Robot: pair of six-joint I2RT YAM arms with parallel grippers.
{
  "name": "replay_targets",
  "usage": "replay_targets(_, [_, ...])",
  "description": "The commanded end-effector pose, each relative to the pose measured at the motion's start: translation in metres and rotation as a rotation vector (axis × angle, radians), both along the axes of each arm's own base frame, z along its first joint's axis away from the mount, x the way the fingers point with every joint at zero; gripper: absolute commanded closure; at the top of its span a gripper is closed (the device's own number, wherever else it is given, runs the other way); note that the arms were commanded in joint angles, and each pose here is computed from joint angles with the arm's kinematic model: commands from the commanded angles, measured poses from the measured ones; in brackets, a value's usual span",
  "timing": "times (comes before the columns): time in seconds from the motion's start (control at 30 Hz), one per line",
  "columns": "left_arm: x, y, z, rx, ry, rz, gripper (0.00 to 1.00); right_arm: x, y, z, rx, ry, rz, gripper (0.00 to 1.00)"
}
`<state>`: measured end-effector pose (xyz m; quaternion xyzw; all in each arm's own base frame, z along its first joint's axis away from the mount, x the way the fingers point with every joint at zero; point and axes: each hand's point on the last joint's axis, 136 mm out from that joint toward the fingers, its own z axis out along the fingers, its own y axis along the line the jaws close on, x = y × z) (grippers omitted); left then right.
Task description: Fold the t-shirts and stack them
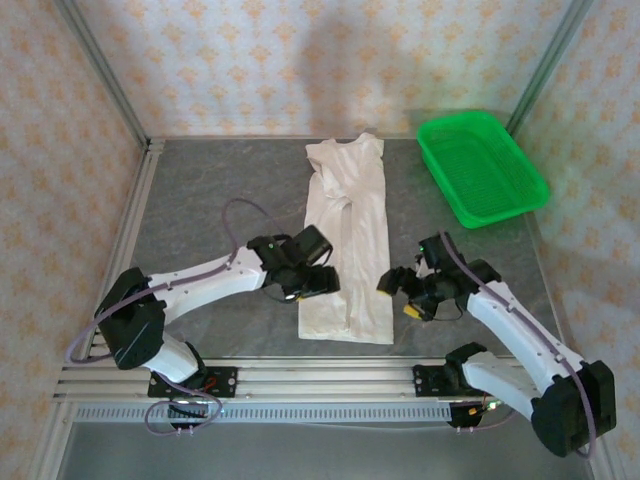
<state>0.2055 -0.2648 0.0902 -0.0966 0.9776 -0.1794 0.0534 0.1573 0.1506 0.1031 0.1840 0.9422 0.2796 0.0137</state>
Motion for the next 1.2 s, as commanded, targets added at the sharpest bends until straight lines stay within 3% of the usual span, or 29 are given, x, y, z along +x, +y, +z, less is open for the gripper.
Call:
replay_targets(0.0, [-0.008, 0.013, -0.025, 0.006, -0.01, 0.027, 0.26, -0.027, -0.005, -0.014, -0.053, 0.089, 0.027, 0.2])
replay_targets(0.23, [-0.015, 0.012, -0.052, -0.051, -0.003, 0.044, 0.37, -0.057, -0.005, -0.047, -0.121, 0.186, 0.113, 0.27])
replay_targets(0.53, [-0.027, 0.005, -0.073, -0.028, 0.065, 0.022, 0.51, -0.058, -0.003, -0.068, -0.131, 0.219, 0.131, 0.35])
replay_targets(1.17, [-0.067, 0.039, -0.074, 0.057, 0.124, 0.048, 0.5, -0.061, 0.002, -0.079, -0.093, 0.228, 0.133, 0.4])
